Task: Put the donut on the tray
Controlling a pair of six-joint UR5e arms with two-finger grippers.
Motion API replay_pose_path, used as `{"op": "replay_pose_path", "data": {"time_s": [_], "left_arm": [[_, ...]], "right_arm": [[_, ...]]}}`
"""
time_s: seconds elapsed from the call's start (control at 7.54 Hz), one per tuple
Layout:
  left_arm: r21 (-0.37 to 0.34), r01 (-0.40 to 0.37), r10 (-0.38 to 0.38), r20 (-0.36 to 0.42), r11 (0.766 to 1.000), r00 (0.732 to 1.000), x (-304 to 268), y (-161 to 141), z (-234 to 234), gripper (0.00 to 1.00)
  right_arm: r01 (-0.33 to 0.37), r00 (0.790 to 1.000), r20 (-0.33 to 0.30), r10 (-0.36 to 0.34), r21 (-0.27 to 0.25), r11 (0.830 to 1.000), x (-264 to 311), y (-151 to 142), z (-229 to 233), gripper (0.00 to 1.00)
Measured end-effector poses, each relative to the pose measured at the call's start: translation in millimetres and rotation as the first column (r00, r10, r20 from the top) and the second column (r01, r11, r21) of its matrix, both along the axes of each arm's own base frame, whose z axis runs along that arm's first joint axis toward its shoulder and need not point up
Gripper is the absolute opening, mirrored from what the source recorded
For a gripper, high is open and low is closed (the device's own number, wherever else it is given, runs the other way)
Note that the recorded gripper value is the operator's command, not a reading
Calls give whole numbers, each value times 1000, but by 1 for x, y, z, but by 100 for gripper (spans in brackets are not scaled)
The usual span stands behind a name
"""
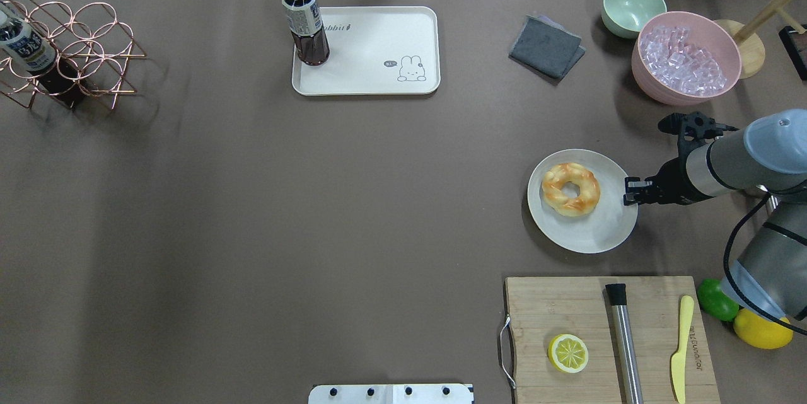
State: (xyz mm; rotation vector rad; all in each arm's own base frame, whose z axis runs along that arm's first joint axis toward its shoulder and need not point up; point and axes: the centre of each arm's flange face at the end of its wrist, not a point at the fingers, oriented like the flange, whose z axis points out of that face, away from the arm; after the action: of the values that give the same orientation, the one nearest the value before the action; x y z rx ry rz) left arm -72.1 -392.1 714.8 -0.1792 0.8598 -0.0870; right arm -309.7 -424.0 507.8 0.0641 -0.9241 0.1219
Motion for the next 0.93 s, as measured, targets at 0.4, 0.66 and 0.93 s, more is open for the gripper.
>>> {"op": "replay_pose_path", "data": {"time_s": [0.4,0.66,0.93], "left_arm": [[10,0,0,0,1000,1000,0,-3,-5,98],[15,0,0,-1,1000,1000,0,-4,-7,98],[17,0,0,0,1000,1000,0,-4,-8,98]], "right_arm": [[-74,994,78,75,-16,997,-11,-23,-50,0],[-128,982,132,136,-66,990,-32,-44,-85,0],[-198,957,178,228,-168,966,-75,-89,-130,0]]}}
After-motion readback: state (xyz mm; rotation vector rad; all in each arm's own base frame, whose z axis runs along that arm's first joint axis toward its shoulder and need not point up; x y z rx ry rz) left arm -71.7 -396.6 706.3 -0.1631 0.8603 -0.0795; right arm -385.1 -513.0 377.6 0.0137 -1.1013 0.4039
